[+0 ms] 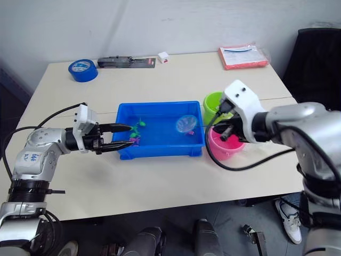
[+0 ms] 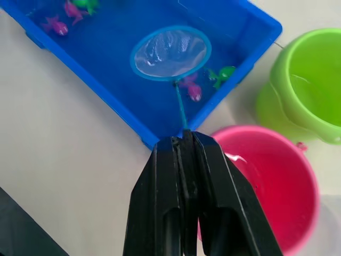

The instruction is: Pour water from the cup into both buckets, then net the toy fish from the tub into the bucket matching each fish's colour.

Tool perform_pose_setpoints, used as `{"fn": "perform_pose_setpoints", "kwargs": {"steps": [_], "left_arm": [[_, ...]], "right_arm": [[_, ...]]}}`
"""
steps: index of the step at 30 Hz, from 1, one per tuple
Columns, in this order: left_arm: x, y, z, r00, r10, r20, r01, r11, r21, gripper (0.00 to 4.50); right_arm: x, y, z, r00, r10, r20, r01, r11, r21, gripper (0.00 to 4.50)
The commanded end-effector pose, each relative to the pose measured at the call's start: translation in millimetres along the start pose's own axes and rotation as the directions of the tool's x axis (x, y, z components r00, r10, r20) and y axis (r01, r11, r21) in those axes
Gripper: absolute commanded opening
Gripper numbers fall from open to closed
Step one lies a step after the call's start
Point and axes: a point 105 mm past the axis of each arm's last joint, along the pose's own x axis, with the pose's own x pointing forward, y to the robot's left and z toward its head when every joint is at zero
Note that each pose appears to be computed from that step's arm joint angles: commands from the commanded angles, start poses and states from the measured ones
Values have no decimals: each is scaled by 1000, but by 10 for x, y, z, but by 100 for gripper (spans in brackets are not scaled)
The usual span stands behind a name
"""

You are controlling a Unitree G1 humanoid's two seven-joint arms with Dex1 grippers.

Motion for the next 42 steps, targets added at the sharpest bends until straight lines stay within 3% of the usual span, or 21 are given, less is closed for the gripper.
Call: {"fn": "perform_pose_setpoints", "kwargs": {"steps": [1, 5, 11, 19, 29, 42], "left_arm": [[-19, -12, 119, 999, 8, 32, -9, 999, 37, 310], [-11, -18, 113, 999, 17, 40, -19, 999, 34, 310], [-36, -42, 82, 999, 33, 41, -34, 999, 27, 310], [-42, -77, 70, 998, 48, 47, -49, 999, 19, 310], [-21, -115, 53, 996, 69, 58, -69, 998, 10, 310], [-70, -122, 54, 994, 93, 58, -94, 996, 8, 310]], "right_arm": [[-6, 10, 129, 999, 48, -13, -47, 997, 61, 78], [30, -25, 243, 995, 75, -67, -62, 982, 177, 78], [119, 4, 132, 972, 128, -199, -58, 945, 321, 78], [191, 14, 65, 952, 136, -275, -17, 918, 395, 78], [408, -20, 133, 931, 170, -322, 16, 865, 501, 78], [529, -90, 169, 950, 43, -310, 123, 861, 493, 78]]}}
